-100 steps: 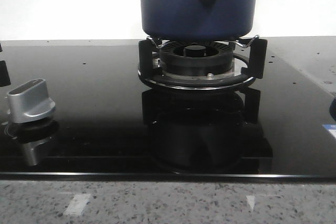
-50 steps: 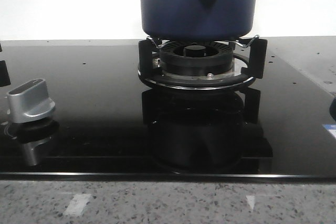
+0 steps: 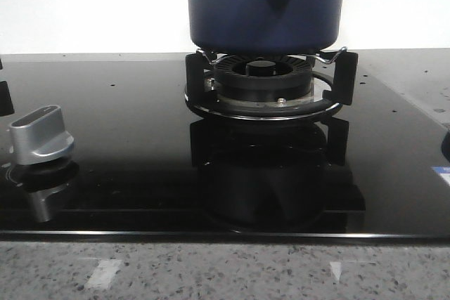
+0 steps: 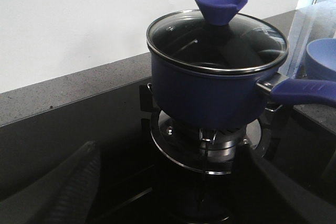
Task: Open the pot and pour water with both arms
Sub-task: 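Bring the left gripper above the blue lid knob, then lower the open left gripper around the blue lid knob, then close the left gripper on the blue lid knob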
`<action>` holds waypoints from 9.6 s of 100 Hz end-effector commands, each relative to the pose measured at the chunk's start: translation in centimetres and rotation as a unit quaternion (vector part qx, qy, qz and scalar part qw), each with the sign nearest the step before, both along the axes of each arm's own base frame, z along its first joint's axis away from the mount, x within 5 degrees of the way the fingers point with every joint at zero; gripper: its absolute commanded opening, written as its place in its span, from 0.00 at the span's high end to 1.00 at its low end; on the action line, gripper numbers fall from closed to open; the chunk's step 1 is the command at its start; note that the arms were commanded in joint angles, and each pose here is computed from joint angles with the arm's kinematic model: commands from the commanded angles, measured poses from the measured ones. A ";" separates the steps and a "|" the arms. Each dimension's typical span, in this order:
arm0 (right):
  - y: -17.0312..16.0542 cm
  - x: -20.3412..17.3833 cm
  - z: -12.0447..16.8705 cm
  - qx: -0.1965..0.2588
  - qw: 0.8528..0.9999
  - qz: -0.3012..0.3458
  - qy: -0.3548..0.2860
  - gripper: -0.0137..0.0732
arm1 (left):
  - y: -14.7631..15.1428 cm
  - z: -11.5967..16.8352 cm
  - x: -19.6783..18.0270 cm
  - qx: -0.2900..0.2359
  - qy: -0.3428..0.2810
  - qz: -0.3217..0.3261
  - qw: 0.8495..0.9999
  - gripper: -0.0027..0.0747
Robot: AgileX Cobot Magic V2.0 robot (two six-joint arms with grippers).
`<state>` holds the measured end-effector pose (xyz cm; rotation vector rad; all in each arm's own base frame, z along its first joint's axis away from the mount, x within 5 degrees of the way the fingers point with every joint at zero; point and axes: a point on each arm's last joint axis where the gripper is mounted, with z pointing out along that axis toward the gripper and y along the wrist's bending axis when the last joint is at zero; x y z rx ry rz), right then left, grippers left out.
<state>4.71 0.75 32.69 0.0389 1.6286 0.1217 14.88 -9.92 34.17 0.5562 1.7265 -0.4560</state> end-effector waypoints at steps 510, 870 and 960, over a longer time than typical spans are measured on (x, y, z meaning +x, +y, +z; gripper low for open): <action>-0.2 0.1 1.6 -0.004 0.999 -0.008 -0.039 0.40 | -11.7 8.8 5.9 -0.040 -0.120 -0.092 0.988 0.42; -0.4 0.0 2.6 0.003 0.995 -0.020 -0.093 0.40 | -14.0 2.7 9.3 -0.096 -0.132 -0.085 0.983 0.47; -0.3 0.0 2.5 0.015 0.996 -0.015 -0.091 0.40 | -13.7 3.2 10.1 -0.107 -0.145 -0.074 0.981 0.47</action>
